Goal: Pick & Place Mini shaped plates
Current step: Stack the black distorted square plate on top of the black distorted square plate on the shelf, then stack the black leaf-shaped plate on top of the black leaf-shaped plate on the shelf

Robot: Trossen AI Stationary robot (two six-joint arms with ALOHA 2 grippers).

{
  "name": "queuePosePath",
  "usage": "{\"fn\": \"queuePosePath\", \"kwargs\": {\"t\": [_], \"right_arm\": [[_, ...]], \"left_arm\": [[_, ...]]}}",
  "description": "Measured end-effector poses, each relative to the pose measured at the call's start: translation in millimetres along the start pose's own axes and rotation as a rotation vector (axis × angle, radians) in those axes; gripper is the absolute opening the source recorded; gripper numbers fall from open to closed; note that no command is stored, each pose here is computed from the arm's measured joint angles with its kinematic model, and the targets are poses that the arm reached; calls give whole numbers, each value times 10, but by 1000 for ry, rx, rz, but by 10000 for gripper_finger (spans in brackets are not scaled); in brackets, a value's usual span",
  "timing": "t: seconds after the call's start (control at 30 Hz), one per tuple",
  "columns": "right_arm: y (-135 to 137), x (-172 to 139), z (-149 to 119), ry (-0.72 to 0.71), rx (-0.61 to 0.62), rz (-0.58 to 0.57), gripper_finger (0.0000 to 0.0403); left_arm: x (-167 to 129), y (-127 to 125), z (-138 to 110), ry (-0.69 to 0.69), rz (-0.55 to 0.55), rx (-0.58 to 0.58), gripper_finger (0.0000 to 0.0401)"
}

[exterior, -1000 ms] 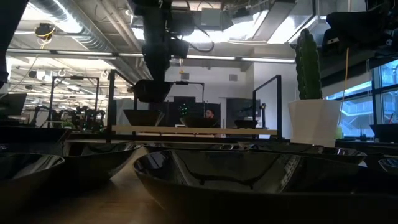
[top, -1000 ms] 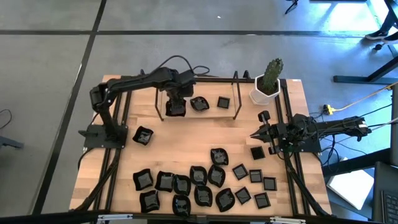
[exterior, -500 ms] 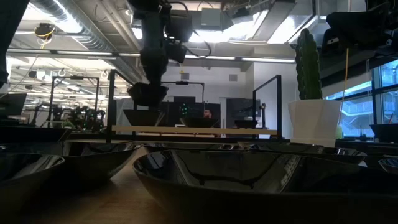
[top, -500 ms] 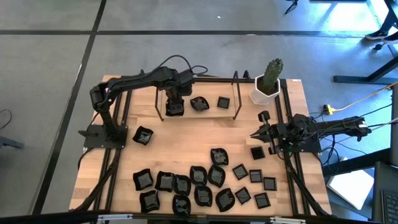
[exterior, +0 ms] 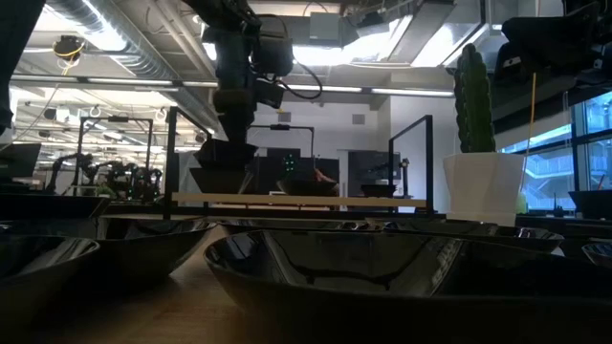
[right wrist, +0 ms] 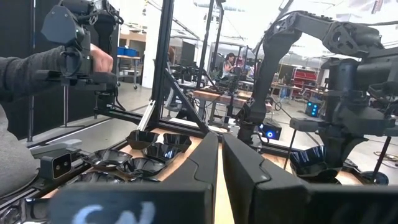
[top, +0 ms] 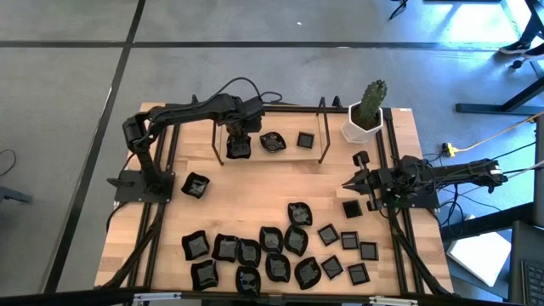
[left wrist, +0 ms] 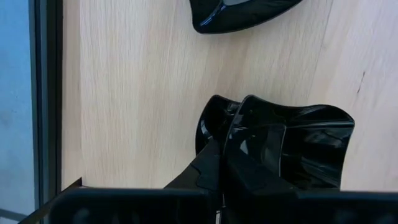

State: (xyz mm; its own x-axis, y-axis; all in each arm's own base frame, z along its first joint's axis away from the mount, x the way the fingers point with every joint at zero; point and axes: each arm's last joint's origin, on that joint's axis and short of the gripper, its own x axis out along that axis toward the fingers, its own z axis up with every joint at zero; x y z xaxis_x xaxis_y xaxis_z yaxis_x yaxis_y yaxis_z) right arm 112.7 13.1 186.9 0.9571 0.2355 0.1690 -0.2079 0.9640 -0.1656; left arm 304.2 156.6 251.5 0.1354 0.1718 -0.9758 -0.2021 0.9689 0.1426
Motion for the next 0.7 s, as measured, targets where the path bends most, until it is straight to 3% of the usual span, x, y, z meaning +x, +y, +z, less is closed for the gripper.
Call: {"fn": "queuePosePath", "kwargs": {"t": [0.27,0.5,0.63,0.7], "right_arm": [[0,0,0,0,0,0,26],[0,0,0,0,0,0,26],[0,0,0,0,0,0,26],[0,0,0,0,0,0,26]], "left_arm": [[0,-1,-7,8,2,11,57],[-19,23,-17,42,112,7,117],[-237,-29,-33,71,199,-28,134],[-413,-106,-49,47,174,-42,135]]}}
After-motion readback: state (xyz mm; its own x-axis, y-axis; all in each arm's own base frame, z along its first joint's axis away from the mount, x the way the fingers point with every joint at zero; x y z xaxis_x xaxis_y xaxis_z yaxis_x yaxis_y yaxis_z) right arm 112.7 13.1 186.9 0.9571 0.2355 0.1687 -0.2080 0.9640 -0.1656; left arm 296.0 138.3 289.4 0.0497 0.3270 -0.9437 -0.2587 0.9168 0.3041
